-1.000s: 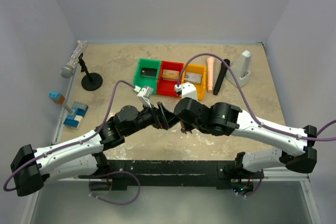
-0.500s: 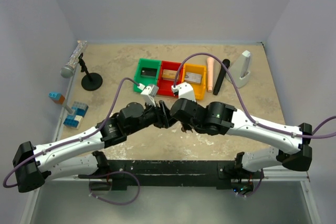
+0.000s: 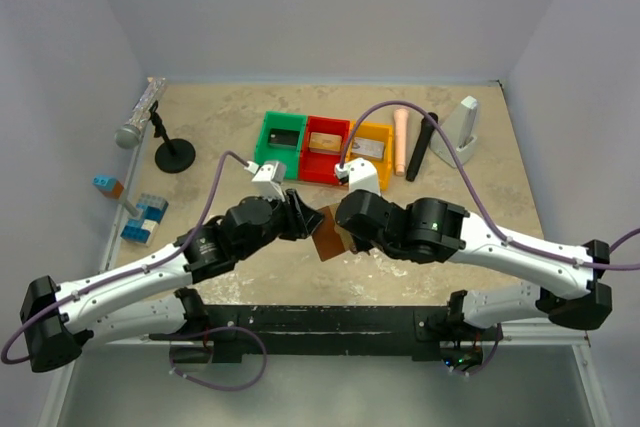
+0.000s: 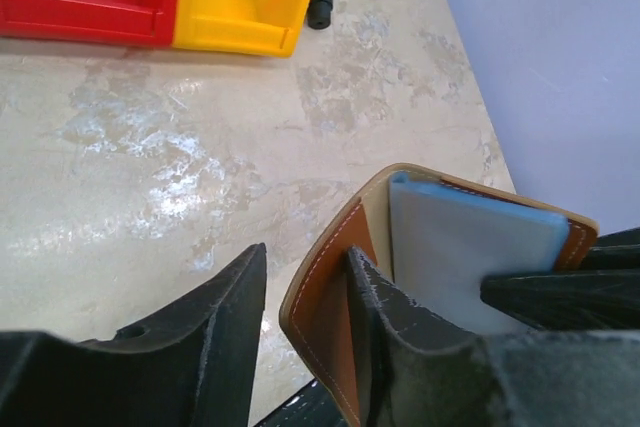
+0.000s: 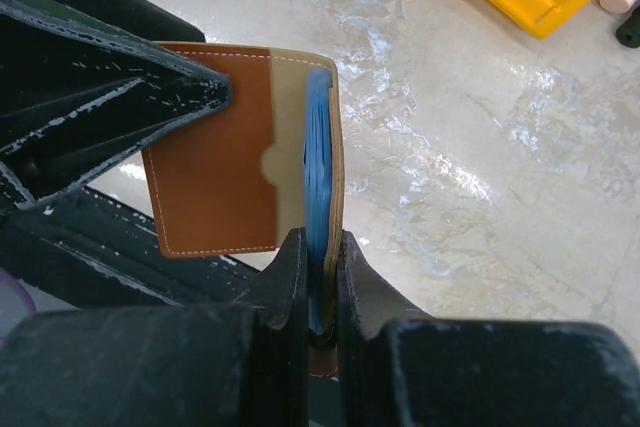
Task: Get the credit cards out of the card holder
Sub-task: Open the card holder.
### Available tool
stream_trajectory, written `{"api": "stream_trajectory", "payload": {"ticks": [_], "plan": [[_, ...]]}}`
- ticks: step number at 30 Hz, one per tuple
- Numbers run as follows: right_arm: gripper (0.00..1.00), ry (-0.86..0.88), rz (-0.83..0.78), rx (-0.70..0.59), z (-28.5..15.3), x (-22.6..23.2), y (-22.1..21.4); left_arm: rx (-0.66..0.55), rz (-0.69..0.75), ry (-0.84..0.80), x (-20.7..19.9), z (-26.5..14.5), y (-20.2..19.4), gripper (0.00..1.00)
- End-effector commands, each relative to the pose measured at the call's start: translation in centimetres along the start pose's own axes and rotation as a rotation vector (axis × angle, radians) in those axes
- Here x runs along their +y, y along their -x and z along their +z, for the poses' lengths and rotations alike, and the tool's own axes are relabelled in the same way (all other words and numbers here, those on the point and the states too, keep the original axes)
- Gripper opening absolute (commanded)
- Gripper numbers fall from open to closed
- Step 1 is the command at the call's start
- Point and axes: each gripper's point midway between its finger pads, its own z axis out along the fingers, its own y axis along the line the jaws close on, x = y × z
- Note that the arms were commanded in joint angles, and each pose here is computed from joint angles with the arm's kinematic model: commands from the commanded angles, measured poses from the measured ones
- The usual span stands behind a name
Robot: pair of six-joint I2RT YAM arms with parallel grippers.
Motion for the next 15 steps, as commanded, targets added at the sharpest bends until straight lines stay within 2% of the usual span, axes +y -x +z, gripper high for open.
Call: {"api": "stream_trajectory", "payload": {"ticks": [1,3,5,15], "plan": [[0.00,0.030,0.062,-0.064,-1.2,-0.4,1.0,-0.056,0.003,0.030,1.2,-1.0,0.9,0.48],[0.00,0.056,0.075,-0.066,-1.3,-0.1,0.8,-0.083,-0.018,-0.036,0.4,-1.5,1.2,0.61],[0.00,0.072,0.086,-0.074,-1.4,0.0,0.7,-0.121,-0.043,-0.124,-1.0,-2.0,1.8,0.69],[0.00,0.130,0.129,-0.098,-1.8,0.8,1.2,-0.053,-0.085,-0.361,-5.7,-2.4,1.0,0.73]]}}
